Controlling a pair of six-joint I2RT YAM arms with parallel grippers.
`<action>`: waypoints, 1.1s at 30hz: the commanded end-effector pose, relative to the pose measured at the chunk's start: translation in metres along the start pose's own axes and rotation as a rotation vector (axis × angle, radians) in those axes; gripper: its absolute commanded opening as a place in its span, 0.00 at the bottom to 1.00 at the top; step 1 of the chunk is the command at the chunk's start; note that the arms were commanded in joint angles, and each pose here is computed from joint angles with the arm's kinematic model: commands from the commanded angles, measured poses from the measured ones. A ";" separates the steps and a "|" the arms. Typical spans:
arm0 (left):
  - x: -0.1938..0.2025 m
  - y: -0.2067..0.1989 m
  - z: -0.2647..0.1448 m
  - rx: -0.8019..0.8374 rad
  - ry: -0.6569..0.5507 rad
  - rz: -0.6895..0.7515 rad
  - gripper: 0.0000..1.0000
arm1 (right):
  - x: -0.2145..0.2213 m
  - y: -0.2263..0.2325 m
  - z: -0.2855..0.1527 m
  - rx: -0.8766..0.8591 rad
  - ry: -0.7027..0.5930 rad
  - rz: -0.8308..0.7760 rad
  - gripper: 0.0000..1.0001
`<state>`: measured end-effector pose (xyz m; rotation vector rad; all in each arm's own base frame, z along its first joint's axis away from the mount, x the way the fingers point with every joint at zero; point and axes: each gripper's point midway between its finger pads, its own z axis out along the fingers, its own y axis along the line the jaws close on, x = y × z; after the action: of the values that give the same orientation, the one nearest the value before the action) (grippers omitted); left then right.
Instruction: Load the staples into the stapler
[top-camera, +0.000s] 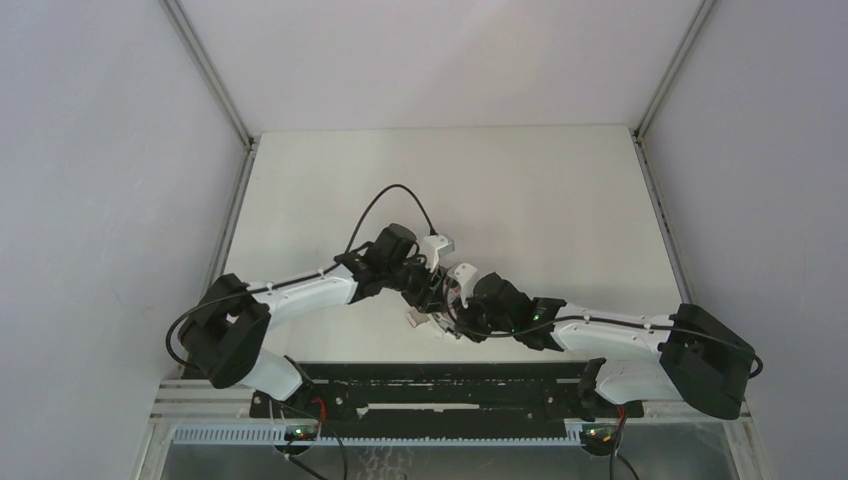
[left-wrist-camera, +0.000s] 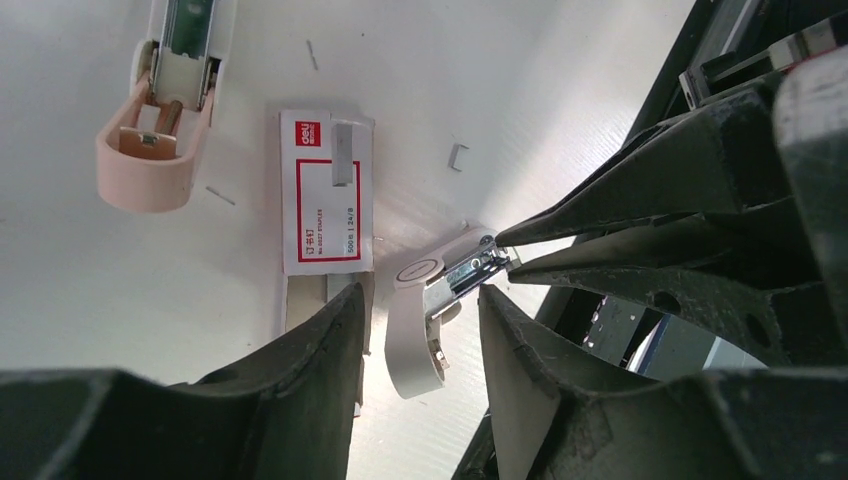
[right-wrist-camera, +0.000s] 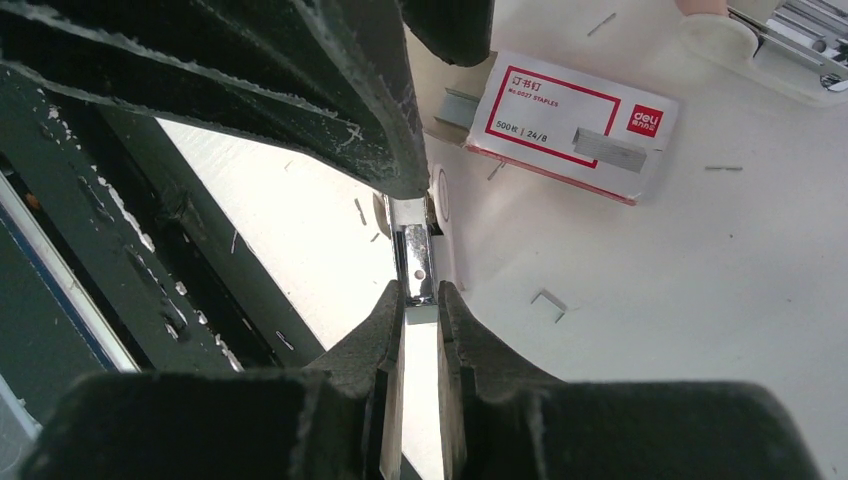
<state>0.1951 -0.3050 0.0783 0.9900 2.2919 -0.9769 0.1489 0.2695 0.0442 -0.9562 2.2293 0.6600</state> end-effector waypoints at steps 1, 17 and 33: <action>-0.001 0.000 -0.005 -0.001 -0.029 -0.006 0.49 | -0.028 0.010 0.000 -0.030 -0.070 -0.042 0.09; 0.005 -0.002 -0.005 0.020 -0.033 -0.019 0.41 | -0.031 0.014 0.006 -0.050 -0.054 -0.069 0.09; 0.004 -0.004 -0.005 0.030 -0.035 -0.020 0.29 | -0.022 0.010 0.014 -0.024 -0.013 -0.093 0.09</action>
<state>0.1900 -0.2981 0.0716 0.9639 2.3116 -0.9853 0.1508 0.2806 0.0398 -1.0406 2.2196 0.6503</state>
